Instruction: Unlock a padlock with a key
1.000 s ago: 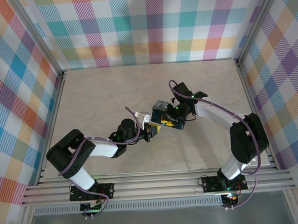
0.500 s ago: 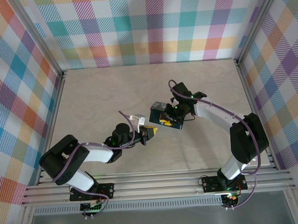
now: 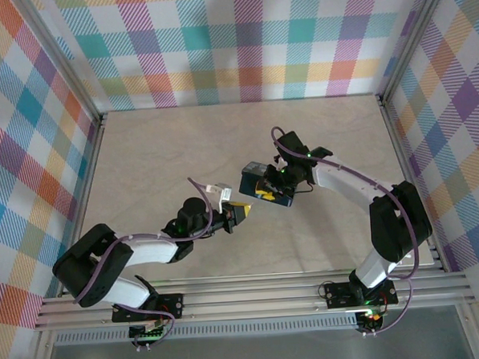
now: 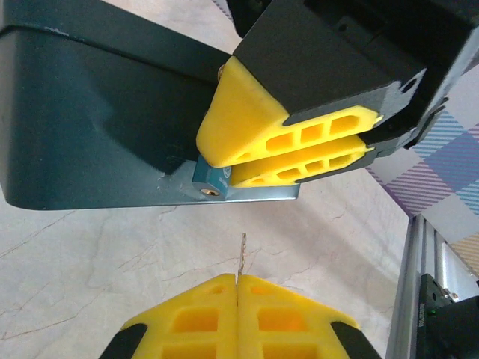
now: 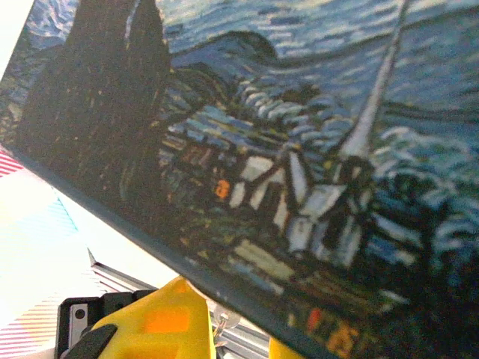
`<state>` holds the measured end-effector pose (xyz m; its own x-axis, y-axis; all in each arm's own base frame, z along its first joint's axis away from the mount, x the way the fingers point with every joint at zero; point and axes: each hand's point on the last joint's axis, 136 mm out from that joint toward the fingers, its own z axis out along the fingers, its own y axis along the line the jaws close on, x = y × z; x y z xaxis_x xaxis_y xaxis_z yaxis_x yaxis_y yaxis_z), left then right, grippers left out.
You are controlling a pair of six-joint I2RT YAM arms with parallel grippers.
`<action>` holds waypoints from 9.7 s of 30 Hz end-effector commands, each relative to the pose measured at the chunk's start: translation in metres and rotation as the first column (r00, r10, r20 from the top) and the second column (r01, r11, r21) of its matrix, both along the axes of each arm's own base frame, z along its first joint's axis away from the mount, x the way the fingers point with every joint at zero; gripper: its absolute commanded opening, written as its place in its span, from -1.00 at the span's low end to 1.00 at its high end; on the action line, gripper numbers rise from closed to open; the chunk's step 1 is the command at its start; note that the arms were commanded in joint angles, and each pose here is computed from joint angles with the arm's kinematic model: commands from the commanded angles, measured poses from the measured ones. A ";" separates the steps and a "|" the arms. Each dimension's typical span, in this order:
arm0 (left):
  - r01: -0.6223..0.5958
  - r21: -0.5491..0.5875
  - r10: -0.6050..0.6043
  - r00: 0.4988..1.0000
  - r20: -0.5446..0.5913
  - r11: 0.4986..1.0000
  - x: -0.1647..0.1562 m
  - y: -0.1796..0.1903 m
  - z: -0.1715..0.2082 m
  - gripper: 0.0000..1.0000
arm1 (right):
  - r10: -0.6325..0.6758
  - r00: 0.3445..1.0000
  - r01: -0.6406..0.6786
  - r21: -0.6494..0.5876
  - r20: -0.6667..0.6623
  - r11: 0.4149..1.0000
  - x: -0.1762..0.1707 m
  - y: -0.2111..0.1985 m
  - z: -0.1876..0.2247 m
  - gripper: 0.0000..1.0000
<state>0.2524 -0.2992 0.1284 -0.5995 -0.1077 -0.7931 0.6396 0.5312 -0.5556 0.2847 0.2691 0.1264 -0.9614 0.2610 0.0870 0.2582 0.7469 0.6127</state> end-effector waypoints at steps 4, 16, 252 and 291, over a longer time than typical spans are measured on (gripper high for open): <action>-0.003 -0.014 0.004 0.998 0.066 1.000 0.009 -0.008 0.015 -1.00 | 0.004 1.000 -0.003 0.038 -0.009 0.999 -0.001 0.003 0.006 -1.00; -0.002 -0.011 0.003 0.997 0.075 1.000 0.021 -0.018 0.011 -1.00 | -0.002 1.000 0.003 0.036 -0.013 0.999 -0.003 0.002 0.007 -1.00; 0.036 0.539 -0.261 0.901 0.347 0.842 -0.032 0.001 0.078 -1.00 | -0.012 0.988 -0.067 0.508 0.151 0.859 -0.039 -0.014 0.051 -0.03; 0.060 0.443 -0.216 0.926 0.311 0.895 -0.029 -0.016 0.069 -1.00 | 0.079 0.995 -0.096 0.618 0.055 0.781 -0.056 0.027 0.082 -0.66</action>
